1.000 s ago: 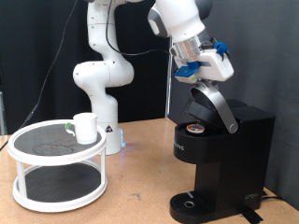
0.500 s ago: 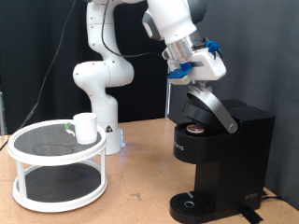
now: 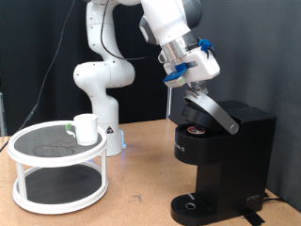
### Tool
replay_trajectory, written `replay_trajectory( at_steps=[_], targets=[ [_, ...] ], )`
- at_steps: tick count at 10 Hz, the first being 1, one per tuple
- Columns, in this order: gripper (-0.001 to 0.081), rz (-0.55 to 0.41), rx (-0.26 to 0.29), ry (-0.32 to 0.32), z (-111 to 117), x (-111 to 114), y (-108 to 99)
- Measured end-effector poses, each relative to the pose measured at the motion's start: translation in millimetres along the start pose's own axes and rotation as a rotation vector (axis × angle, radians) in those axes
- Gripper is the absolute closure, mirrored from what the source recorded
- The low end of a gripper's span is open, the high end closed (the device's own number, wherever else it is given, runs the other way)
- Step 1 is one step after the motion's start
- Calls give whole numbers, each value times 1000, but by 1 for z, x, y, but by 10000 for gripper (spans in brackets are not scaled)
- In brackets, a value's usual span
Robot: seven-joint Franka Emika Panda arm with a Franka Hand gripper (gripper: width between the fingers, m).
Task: Make a cup of coffee with the keurig machine
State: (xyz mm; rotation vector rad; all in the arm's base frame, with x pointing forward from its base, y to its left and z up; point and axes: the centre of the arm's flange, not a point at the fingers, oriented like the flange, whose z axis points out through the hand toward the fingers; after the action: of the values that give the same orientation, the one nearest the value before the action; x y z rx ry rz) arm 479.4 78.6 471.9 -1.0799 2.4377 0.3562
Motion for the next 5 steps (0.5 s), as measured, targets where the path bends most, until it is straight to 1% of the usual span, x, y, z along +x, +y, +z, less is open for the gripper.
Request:
replay_trajectory(
  at_steps=[2, 5],
  targets=[
    [806, 8, 22, -3, 2, 11, -2],
    [806, 20, 40, 5, 8, 28, -4]
  ],
)
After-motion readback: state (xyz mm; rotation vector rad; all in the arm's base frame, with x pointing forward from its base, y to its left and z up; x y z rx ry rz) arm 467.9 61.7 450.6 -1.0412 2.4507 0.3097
